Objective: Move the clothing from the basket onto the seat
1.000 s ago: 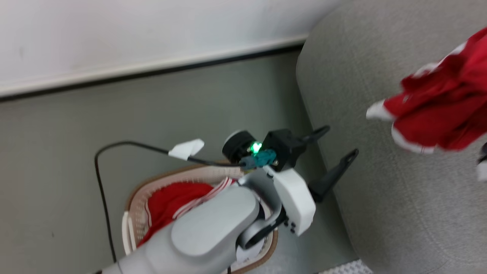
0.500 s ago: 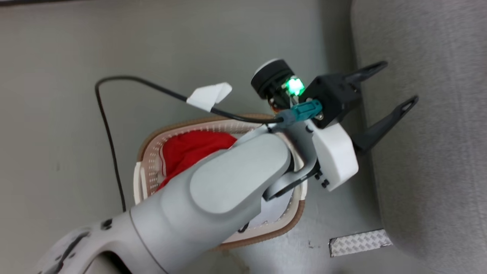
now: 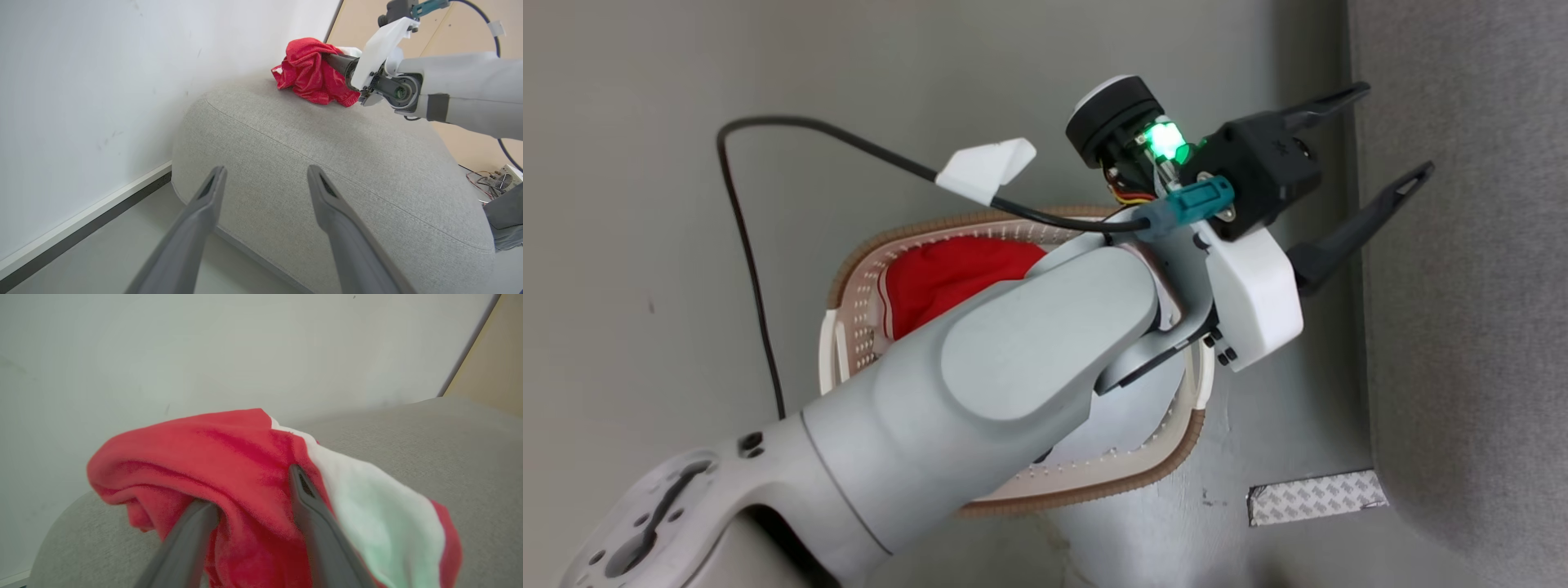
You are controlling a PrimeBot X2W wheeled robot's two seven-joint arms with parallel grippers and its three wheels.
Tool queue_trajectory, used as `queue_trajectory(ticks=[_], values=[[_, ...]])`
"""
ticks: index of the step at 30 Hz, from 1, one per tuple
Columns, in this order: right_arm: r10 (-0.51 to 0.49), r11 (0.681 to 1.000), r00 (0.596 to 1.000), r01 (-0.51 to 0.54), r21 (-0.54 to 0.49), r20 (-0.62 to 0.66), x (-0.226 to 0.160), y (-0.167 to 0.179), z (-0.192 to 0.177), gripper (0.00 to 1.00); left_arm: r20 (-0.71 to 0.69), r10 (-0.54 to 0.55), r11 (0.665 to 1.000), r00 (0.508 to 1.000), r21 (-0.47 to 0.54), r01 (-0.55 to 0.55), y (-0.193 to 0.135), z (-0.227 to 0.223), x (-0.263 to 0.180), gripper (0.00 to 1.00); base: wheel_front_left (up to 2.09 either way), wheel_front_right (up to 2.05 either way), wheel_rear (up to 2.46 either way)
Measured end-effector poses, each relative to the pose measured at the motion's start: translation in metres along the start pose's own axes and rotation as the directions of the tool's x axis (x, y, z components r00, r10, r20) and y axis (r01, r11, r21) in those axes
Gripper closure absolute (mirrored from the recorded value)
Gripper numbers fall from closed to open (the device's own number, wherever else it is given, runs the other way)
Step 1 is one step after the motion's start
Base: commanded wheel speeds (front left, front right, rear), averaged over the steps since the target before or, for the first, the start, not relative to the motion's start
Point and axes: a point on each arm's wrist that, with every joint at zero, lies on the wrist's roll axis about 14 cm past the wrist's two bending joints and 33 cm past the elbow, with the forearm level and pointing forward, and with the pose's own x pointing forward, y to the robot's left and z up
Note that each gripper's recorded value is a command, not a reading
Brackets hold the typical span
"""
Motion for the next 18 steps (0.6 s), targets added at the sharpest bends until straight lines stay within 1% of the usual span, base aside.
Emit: queue_trajectory(ticks=[3, 9, 13, 17, 18], values=[[0.013, 1.000, 0.999, -0.013, 0.000, 0.033, -0.007, 0.003, 0.011, 0.00, 0.009, 0.013, 1.000, 1.000, -0.003, -0.013, 0.000, 0.006, 0.000, 0.00, 0.00, 0.00, 0.00], [0.062, 0.998, 0.996, -0.060, -0.036, 0.058, -0.045, 0.000, 0.018, 0.00, 0.018, 0.057, 0.998, 0.998, -0.018, -0.056, -0.011, 0.014, -0.013, 0.00, 0.00, 0.00, 0.00], [0.125, 0.991, 0.988, -0.121, -0.050, 0.093, -0.081, 0.005, 0.027, 0.00, 0.010, 0.128, 0.991, 0.992, -0.039, -0.128, -0.013, 0.017, -0.032, 0.00, 0.00, 0.00, 0.00], [0.187, 0.982, 0.973, -0.179, -0.064, 0.137, -0.120, 0.010, 0.039, 0.00, 0.006, 0.239, 0.971, 0.971, -0.028, -0.239, 0.000, 0.026, -0.059, 0.00, 0.00, 0.00, 0.00], [0.203, 0.979, 0.967, -0.198, -0.050, 0.152, -0.129, 0.015, 0.043, 0.00, 0.006, 0.268, 0.963, 0.964, -0.029, -0.267, 0.003, 0.029, -0.067, 0.00, 0.00, 0.00, 0.00]])
